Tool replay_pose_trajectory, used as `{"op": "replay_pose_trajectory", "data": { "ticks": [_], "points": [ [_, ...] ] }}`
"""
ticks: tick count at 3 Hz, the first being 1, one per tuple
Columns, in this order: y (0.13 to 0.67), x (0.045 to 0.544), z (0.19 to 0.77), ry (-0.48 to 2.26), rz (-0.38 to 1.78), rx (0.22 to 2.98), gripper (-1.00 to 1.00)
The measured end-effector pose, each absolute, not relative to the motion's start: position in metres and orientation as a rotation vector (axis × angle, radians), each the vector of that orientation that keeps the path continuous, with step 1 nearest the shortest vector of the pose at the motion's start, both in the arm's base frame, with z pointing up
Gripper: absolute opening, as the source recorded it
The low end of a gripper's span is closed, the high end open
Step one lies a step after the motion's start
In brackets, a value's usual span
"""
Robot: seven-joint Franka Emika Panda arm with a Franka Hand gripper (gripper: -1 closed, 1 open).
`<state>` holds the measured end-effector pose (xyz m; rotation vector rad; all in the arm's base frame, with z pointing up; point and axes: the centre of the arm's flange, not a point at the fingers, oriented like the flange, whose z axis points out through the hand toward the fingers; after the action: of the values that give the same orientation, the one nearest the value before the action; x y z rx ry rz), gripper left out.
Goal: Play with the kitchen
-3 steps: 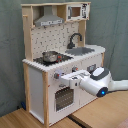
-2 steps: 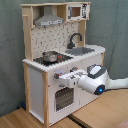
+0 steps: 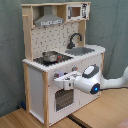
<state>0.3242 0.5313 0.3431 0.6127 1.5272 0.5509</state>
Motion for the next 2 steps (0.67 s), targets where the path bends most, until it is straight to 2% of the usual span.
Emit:
{"op": "replay_pose_trajectory", "data": {
  "ticks": [2],
  "points": [
    [0.553,0.352,0.334,1.544,0.564,0.613,1.0]
  ]
}}
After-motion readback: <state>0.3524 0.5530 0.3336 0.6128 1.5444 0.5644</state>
